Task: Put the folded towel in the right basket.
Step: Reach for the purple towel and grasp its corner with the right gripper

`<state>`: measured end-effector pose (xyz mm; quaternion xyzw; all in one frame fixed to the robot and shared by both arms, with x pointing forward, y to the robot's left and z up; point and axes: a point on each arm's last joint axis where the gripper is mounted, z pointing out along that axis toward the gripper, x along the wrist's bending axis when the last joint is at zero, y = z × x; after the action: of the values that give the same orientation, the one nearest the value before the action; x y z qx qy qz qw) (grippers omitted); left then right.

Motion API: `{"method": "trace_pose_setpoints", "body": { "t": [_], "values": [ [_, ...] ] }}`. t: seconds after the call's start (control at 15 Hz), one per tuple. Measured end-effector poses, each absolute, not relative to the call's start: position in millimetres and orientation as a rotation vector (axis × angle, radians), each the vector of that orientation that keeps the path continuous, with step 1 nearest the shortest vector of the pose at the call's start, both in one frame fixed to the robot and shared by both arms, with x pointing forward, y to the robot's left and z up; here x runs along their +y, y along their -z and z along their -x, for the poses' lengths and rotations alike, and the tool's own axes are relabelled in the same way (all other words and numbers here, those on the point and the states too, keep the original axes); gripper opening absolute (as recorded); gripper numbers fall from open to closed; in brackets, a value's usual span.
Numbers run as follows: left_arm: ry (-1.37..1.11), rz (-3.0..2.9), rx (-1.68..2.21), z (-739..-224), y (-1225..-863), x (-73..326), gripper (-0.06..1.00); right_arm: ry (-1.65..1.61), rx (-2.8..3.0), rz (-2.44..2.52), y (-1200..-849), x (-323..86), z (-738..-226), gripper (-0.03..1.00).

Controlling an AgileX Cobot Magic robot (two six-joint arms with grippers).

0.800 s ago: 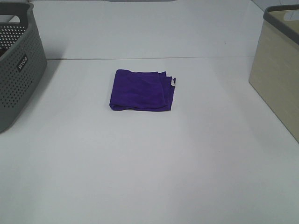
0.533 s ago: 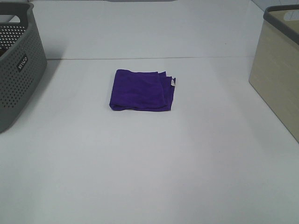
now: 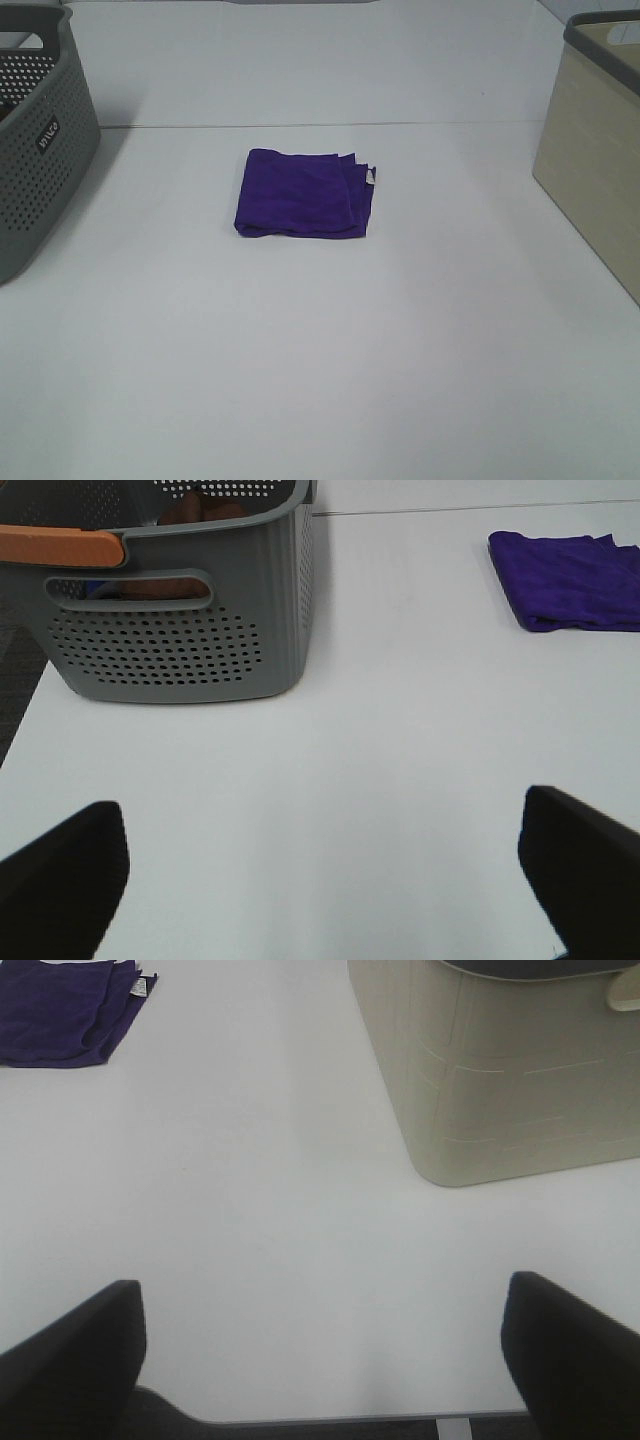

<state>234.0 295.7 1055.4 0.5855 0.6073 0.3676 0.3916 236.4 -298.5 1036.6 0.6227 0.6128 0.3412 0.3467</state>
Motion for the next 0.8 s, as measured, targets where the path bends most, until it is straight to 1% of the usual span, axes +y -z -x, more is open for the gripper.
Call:
{"method": "trace_pose_setpoints", "body": {
  "t": [0.47, 0.67, 0.8],
  "values": [
    [-0.933, -1.487, 1.542, -234.0, -1055.4, 295.7, 0.99, -0.885, 1.590, -1.616, -1036.6, -298.5, -236.4, 0.93],
    [-0.933, -1.487, 1.542, -234.0, -1055.4, 295.7, 0.99, -0.885, 1.590, -1.616, -1036.6, -298.5, -236.4, 0.97],
    [-0.933, -1.487, 1.542, -234.0, -1055.4, 295.7, 0.99, -0.885, 1.590, -1.616, -1036.6, -298.5, -236.4, 0.98]
  ]
}}
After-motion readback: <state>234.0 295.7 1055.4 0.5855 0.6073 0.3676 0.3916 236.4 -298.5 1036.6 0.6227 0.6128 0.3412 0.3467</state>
